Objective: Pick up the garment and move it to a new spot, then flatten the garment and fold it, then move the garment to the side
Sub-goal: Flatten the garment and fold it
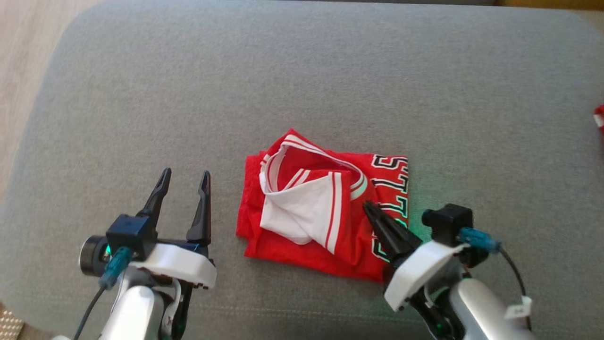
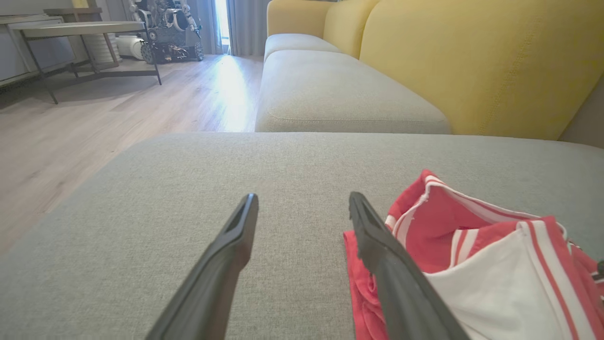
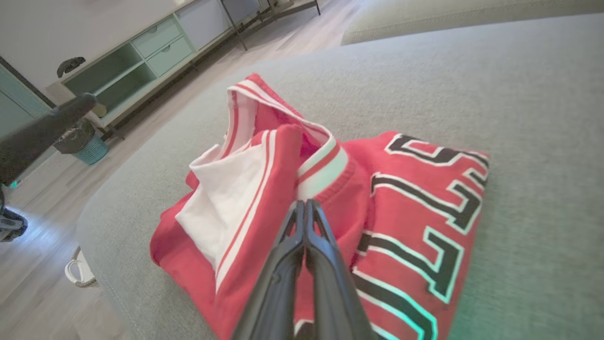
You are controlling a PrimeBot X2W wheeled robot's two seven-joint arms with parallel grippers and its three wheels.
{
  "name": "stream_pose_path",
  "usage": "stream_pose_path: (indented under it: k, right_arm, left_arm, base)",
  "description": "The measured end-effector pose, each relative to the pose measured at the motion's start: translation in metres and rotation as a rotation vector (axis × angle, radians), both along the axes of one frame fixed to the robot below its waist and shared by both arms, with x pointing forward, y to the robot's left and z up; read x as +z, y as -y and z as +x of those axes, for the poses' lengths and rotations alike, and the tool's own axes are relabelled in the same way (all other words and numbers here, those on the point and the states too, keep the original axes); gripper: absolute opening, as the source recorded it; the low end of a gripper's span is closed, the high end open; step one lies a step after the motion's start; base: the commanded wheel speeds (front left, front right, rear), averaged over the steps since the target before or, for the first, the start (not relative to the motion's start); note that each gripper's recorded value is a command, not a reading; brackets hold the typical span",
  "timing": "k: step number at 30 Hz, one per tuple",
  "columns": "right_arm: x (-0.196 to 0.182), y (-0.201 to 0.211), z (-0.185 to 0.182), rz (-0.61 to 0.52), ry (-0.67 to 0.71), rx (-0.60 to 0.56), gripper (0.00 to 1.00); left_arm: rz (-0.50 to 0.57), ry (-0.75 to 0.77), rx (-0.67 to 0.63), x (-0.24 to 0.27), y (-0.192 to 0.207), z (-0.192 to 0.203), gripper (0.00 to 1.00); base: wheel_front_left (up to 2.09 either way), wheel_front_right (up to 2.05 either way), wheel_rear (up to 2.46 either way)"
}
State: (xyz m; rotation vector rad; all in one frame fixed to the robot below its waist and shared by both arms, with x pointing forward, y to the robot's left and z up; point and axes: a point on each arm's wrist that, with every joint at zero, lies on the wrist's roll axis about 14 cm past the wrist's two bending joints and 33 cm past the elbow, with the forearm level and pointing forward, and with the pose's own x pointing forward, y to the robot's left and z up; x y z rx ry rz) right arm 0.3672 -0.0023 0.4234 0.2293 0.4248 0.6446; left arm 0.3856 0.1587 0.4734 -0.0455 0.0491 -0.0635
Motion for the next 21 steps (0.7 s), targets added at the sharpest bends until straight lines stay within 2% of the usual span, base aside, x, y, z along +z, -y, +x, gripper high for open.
stream_pose_path:
  k: [9,21]
  right_arm:
    - [-0.032,-0.027,0.003,-0.029,-0.079,0.101,0.0]
    - [-0.027,-0.084,-0.036,0.035,-0.113,0.302,0.0]
  left_arm:
    - [-0.016,-0.015,0.025,-0.008,-0.004,0.004,1.0]
    - [-0.017,-0.017,0.028,-0.011,-0.005,0.007,1.0]
  base:
    - [0.0,0.0,0.0]
    - [0.0,0.0,0.0]
